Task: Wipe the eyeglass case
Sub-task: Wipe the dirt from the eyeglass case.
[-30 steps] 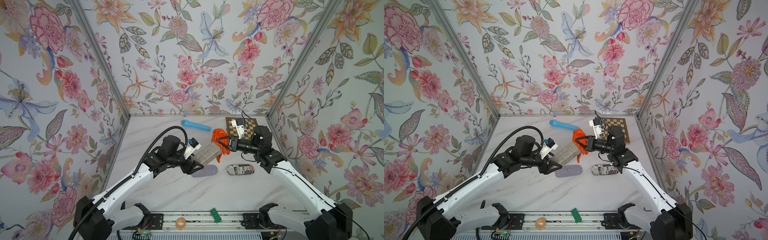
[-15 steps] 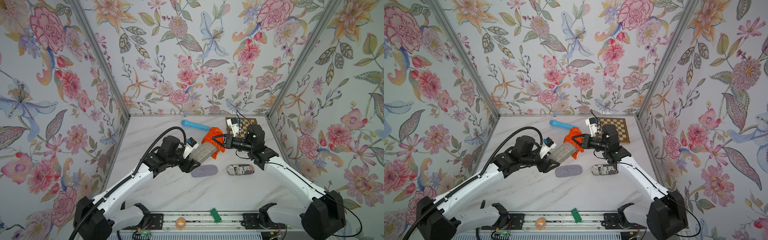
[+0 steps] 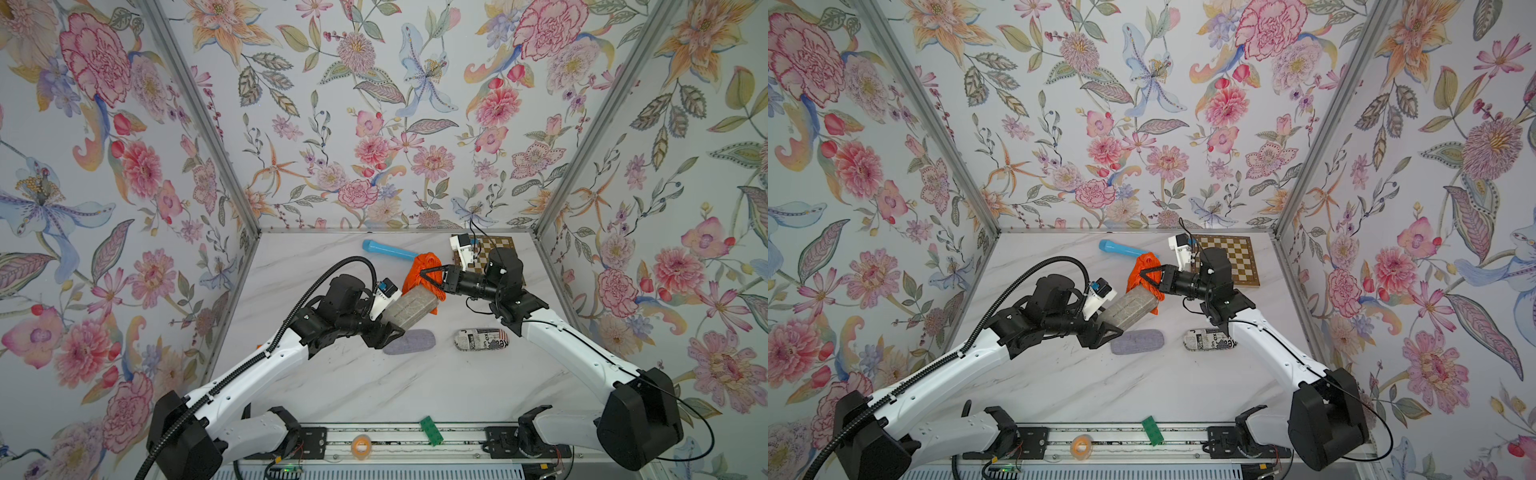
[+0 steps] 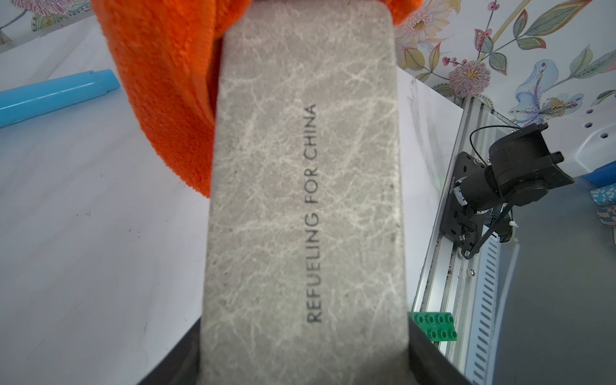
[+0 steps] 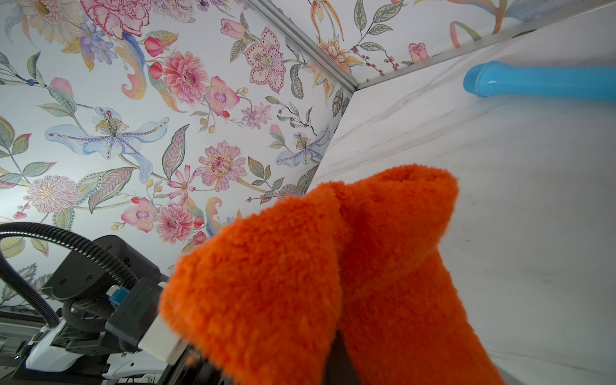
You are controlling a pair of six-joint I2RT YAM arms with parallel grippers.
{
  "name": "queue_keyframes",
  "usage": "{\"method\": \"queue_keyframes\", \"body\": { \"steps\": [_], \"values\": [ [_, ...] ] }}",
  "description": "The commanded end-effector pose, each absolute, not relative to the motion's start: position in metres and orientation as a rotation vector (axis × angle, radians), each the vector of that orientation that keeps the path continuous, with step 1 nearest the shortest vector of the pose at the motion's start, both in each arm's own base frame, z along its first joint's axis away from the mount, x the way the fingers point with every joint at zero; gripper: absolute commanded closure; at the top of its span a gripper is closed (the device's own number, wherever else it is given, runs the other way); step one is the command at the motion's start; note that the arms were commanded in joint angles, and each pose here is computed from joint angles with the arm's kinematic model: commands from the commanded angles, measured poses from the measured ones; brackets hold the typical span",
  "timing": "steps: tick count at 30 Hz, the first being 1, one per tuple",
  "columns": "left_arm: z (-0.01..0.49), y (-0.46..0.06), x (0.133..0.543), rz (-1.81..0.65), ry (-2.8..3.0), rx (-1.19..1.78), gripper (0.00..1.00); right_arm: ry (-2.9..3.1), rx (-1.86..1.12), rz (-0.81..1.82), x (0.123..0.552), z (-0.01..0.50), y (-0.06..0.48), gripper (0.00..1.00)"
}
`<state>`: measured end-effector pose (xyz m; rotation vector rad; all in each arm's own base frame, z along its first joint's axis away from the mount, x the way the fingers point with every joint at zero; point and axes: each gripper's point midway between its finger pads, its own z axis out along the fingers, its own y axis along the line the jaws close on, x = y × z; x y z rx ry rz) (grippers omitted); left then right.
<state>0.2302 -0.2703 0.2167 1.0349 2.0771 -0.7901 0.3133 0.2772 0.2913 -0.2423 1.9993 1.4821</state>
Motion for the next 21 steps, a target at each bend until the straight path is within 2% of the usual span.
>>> {"method": "queue_keyframes", "body": {
  "steps": [1,4,12,16,21],
  "values": [
    [0.262,-0.261,0.258,-0.751,1.91,0.93,0.54,1.999,-0.29,1.539,0.303,0.298,0.288,1.0],
    [0.261,-0.271,0.252,-0.793,1.918,0.968,0.54,1.999,-0.289,1.539,0.303,0.298,0.289,1.0],
    [0.257,-0.331,0.207,-0.88,1.856,1.237,0.54,1.977,-0.283,1.55,0.314,0.298,0.295,1.0],
    [0.259,-0.325,0.208,-0.884,1.852,1.184,0.55,1.98,-0.254,1.512,0.322,0.293,0.28,1.0],
    [0.274,-0.296,0.216,-0.99,1.856,1.004,0.55,1.933,-0.151,1.437,0.329,0.299,0.232,1.0]
  ]
}}
